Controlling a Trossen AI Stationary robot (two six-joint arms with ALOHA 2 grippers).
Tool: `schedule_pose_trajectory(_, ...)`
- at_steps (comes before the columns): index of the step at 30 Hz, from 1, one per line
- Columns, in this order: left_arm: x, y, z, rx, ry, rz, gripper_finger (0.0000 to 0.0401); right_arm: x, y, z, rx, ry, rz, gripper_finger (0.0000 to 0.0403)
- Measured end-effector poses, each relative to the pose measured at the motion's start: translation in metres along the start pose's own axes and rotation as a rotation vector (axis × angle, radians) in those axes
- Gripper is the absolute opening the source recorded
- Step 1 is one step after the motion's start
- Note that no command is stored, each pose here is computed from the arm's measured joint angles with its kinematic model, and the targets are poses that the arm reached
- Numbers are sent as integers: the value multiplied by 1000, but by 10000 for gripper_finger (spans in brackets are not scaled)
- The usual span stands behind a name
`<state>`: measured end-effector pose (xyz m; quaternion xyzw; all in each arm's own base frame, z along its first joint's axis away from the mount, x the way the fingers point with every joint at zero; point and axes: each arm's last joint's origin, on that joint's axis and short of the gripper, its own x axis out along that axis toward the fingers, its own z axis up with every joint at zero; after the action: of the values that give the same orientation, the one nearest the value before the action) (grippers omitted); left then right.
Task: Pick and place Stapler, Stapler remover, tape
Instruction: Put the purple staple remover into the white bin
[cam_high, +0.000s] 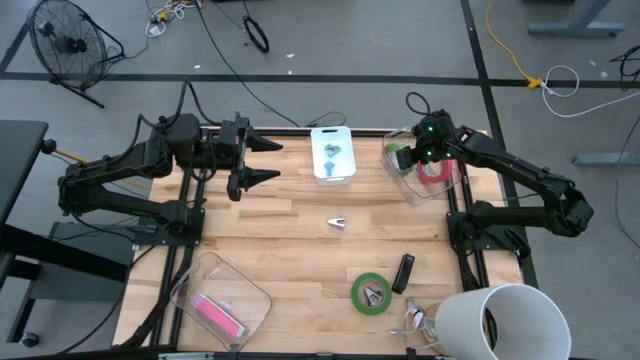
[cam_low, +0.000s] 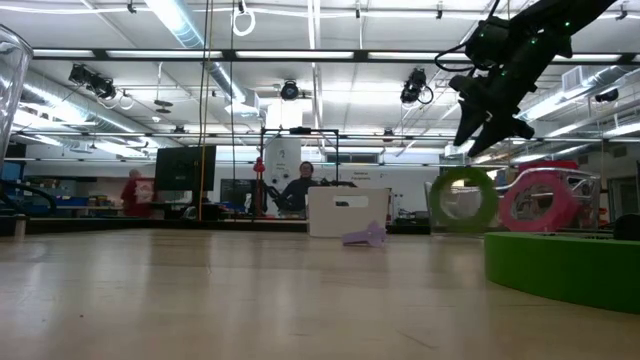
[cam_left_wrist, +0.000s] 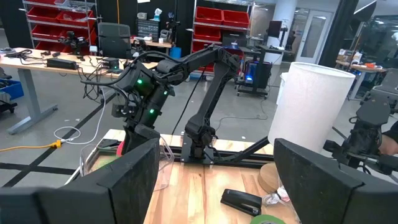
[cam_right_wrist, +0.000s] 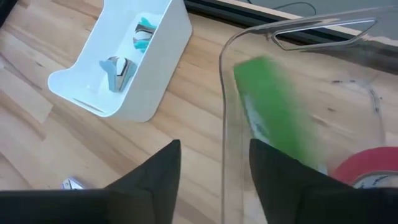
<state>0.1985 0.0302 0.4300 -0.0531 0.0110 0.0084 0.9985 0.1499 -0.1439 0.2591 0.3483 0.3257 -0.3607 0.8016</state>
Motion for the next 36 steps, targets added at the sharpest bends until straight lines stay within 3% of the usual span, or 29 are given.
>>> schedule_pose_trajectory(10, 0, 0, 0, 0, 0, 0, 318, 0, 1, 0, 0, 16, 45, 240)
schedule_pose_trajectory(21, 0, 0, 0, 0, 0, 0, 318, 0, 11, -5, -26, 77, 175, 242)
schedule_pose_trajectory(36, 0, 0, 0, 0, 0, 0, 318, 0, 52, -28, -147, 181, 325, 243)
